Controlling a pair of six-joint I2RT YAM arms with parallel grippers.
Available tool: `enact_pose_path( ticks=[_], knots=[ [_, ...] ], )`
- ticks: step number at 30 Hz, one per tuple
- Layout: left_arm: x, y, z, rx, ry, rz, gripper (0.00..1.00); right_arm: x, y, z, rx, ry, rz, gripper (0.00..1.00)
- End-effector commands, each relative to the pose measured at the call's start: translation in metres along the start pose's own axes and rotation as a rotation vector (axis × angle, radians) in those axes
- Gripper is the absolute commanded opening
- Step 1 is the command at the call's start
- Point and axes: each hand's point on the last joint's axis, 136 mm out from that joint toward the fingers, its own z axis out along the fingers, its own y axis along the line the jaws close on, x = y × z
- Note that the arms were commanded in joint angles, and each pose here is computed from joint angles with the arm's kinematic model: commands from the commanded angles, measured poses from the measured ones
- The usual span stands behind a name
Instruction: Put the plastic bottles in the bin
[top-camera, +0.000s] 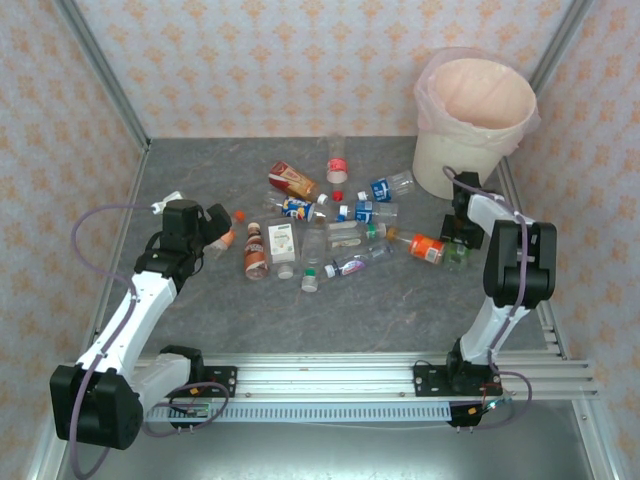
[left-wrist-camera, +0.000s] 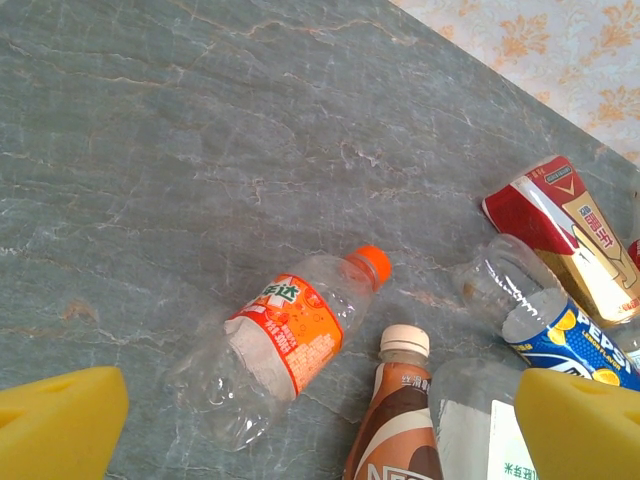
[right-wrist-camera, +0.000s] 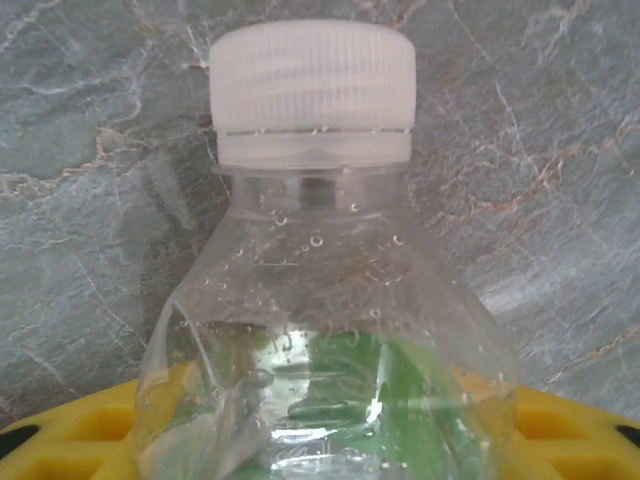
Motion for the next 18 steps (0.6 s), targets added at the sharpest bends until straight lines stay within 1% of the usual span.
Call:
enact_pose_path(
  ticks=[1, 4, 6, 9, 12, 13, 15, 18],
  knots=[
    [-0.001, -0.003, -0.003, 0.013, -0.010, -0.004, 1.00, -0.012, -0.014, -0.016, 0.048, -0.087, 0.047, 0.49],
    [-0.002, -0.001, -0.003, 0.005, -0.022, -0.021, 1.00, -0.016, -0.029, -0.038, 0.091, -0.186, 0.105, 0.42],
    [-0.002, -0.001, -0.003, 0.005, -0.022, -0.031, 1.00, -0.019, -0.039, -0.060, 0.108, -0.268, 0.151, 0.42],
    [-0.001, -0.005, -0.001, 0.014, -0.006, -0.047, 1.00, -0.027, -0.043, -0.102, 0.042, -0.419, 0.211, 0.38],
    [0.002, -0.009, 0.000, 0.023, 0.017, -0.071, 1.00, -0.037, -0.035, -0.161, -0.117, -0.597, 0.267, 0.37],
    [0.003, -0.010, -0.001, 0.026, 0.021, -0.079, 1.00, -0.041, -0.029, -0.181, -0.188, -0.655, 0.273, 0.37],
    [0.004, -0.011, -0.004, 0.031, 0.021, -0.094, 1.00, -0.048, -0.015, -0.231, -0.359, -0.783, 0.270, 0.38],
    [0.004, -0.010, -0.008, 0.037, 0.022, -0.121, 1.00, -0.060, 0.012, -0.301, -0.616, -0.887, 0.227, 0.38]
  ],
)
